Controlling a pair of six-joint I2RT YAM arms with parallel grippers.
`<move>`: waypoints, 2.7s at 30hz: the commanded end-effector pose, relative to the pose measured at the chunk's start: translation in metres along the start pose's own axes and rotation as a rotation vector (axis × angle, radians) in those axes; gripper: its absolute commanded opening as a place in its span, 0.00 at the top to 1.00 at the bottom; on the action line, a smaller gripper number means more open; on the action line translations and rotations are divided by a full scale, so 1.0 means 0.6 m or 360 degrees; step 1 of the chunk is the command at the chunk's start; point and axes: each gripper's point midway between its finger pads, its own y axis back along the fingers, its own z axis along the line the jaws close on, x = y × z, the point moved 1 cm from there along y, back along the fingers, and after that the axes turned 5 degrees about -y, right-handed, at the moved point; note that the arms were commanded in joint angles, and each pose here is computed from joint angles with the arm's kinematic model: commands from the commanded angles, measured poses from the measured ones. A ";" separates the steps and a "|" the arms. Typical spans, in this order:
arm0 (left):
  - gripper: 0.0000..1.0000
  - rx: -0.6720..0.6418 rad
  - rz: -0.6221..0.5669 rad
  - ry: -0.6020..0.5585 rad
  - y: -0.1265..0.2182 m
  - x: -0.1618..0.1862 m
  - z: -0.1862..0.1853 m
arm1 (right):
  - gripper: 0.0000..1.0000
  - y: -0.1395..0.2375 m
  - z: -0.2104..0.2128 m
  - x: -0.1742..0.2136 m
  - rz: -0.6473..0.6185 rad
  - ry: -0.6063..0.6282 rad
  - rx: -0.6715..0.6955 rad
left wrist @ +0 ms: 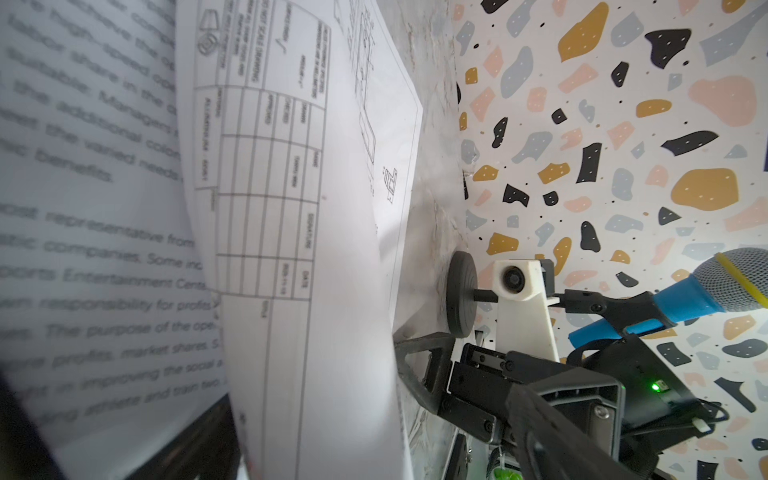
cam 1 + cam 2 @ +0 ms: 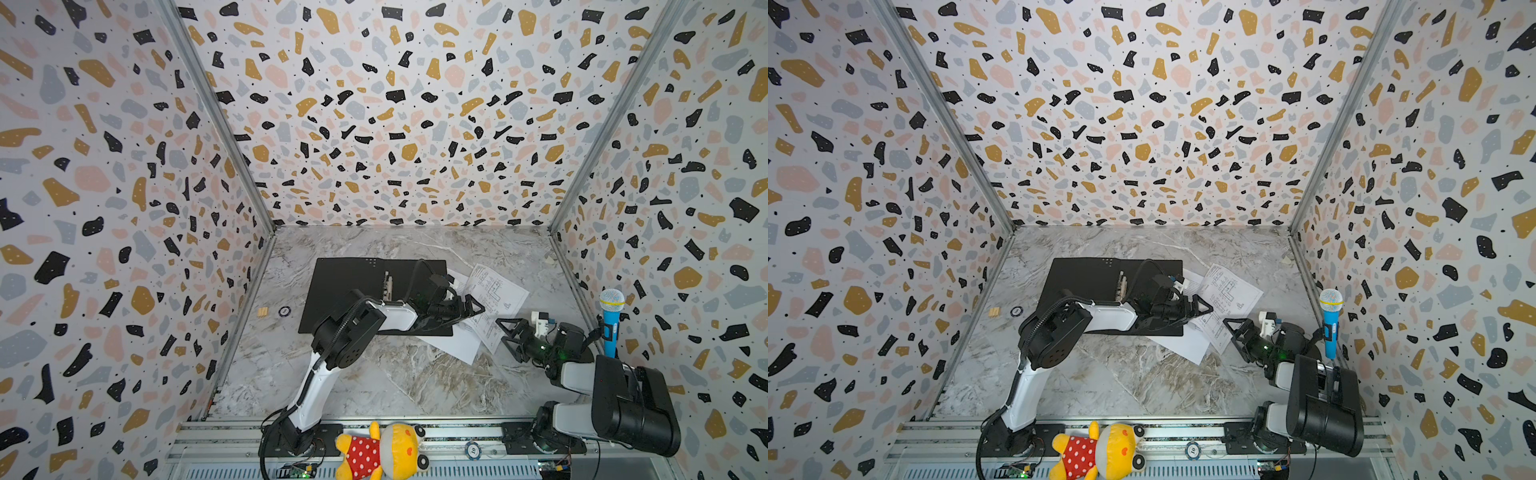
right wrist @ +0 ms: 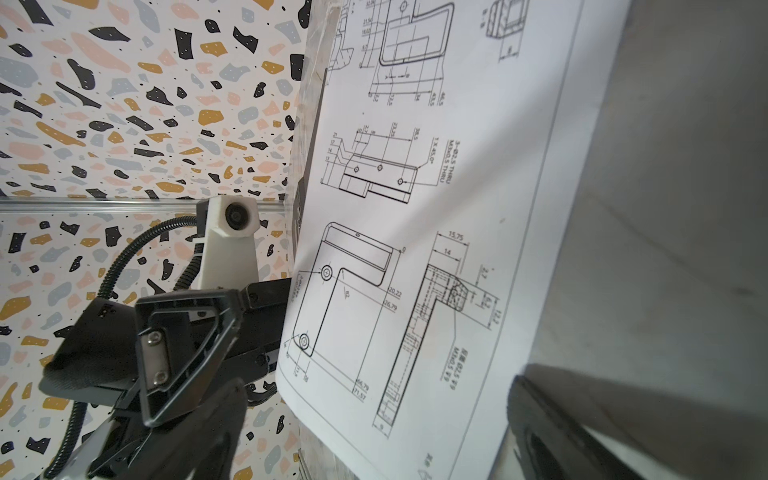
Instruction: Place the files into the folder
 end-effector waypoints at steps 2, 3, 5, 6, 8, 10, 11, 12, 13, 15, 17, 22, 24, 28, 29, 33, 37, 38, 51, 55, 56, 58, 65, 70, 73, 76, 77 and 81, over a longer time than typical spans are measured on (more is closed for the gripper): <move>0.03 0.0056 -0.0069 -0.0108 0.021 -0.027 -0.042 | 0.01 0.006 -0.070 0.046 0.0066 -0.0279 0.0226; 0.03 0.0063 -0.0070 -0.0107 0.022 -0.028 -0.045 | 0.02 0.006 -0.074 0.048 0.0067 -0.0285 0.0240; 0.03 0.0079 -0.0073 -0.0101 0.022 -0.029 -0.049 | 0.02 0.007 -0.078 0.048 0.0065 -0.0277 0.0267; 0.03 0.0081 -0.0078 -0.0102 0.024 -0.030 -0.051 | 0.02 0.008 -0.083 0.048 0.0060 -0.0267 0.0295; 0.02 0.0056 -0.0073 -0.0095 0.025 -0.030 -0.047 | 0.02 0.011 -0.092 0.047 0.0055 -0.0253 0.0356; 0.02 0.0024 -0.0064 -0.0096 0.025 -0.028 -0.041 | 0.03 0.013 -0.098 0.047 0.0050 -0.0249 0.0400; 0.02 0.0012 -0.0063 -0.0096 0.025 -0.027 -0.038 | 0.03 0.014 -0.099 0.047 0.0044 -0.0245 0.0407; 0.02 0.0005 -0.0063 -0.0094 0.025 -0.026 -0.036 | 0.03 0.014 -0.100 0.046 0.0039 -0.0244 0.0412; 0.02 0.0001 -0.0062 -0.0090 0.025 -0.026 -0.033 | 0.03 0.015 -0.100 0.046 0.0037 -0.0244 0.0415; 0.02 0.0004 -0.0061 -0.0084 0.024 -0.025 -0.032 | 0.03 0.014 -0.098 0.044 0.0033 -0.0233 0.0410; 0.02 0.0023 -0.0067 -0.0081 0.025 -0.026 -0.037 | 0.03 0.013 -0.095 0.043 0.0035 -0.0231 0.0396; 0.03 0.0109 -0.0090 -0.0058 0.028 -0.031 -0.054 | 0.03 0.010 -0.085 0.048 0.0058 -0.0252 0.0320; 0.03 0.0166 -0.0111 -0.0039 0.032 -0.032 -0.064 | 0.03 0.009 -0.082 0.051 0.0065 -0.0270 0.0284; 0.05 0.0220 -0.0131 -0.0026 0.039 -0.032 -0.074 | 0.02 0.007 -0.072 0.054 0.0083 -0.0287 0.0221; 0.05 0.0215 -0.0132 -0.0024 0.039 -0.031 -0.072 | 0.03 0.007 -0.071 0.054 0.0085 -0.0285 0.0215; 0.07 0.0194 -0.0123 -0.0007 0.038 -0.025 -0.062 | 0.02 0.008 -0.068 0.049 0.0069 -0.0264 0.0218; 0.08 0.0193 -0.0120 0.0009 0.039 -0.022 -0.059 | 0.02 0.006 -0.070 0.046 0.0072 -0.0261 0.0233; 0.09 0.0200 -0.0125 0.0008 0.040 -0.023 -0.062 | 0.02 0.006 -0.070 0.045 0.0073 -0.0261 0.0229; 0.08 0.0300 -0.0172 -0.0005 0.053 -0.032 -0.094 | 0.02 -0.002 -0.049 0.045 0.0102 -0.0222 0.0161; 0.08 0.0304 -0.0167 -0.0007 0.053 -0.028 -0.096 | 0.02 -0.010 -0.050 0.049 0.0126 -0.0206 0.0191; 0.09 0.0299 -0.0168 -0.0009 0.053 -0.027 -0.095 | 0.03 -0.013 -0.052 0.051 0.0135 -0.0196 0.0207; 0.09 0.0285 -0.0168 -0.0015 0.056 -0.025 -0.093 | 0.03 -0.019 -0.055 0.053 0.0156 -0.0169 0.0253; 0.08 0.0222 -0.0162 -0.0043 0.063 -0.019 -0.086 | 0.04 -0.019 -0.066 0.056 0.0151 -0.0115 0.0337; 0.08 0.0188 -0.0153 -0.0047 0.062 -0.017 -0.077 | 0.03 -0.019 -0.063 0.056 0.0163 -0.0042 0.0361; 0.08 0.0103 -0.0125 -0.0076 0.059 -0.011 -0.061 | 0.03 -0.020 -0.067 0.056 0.0164 -0.0056 0.0375; 0.08 -0.0008 -0.0100 -0.0129 0.061 -0.005 -0.041 | 0.03 -0.019 -0.075 0.056 0.0157 -0.0074 0.0405; 0.08 -0.0049 -0.0088 -0.0148 0.060 -0.003 -0.034 | 0.03 -0.019 -0.077 0.056 0.0154 -0.0075 0.0416; 0.08 -0.0125 -0.0067 -0.0190 0.063 -0.001 -0.023 | 0.03 -0.017 -0.078 0.054 0.0137 -0.0062 0.0424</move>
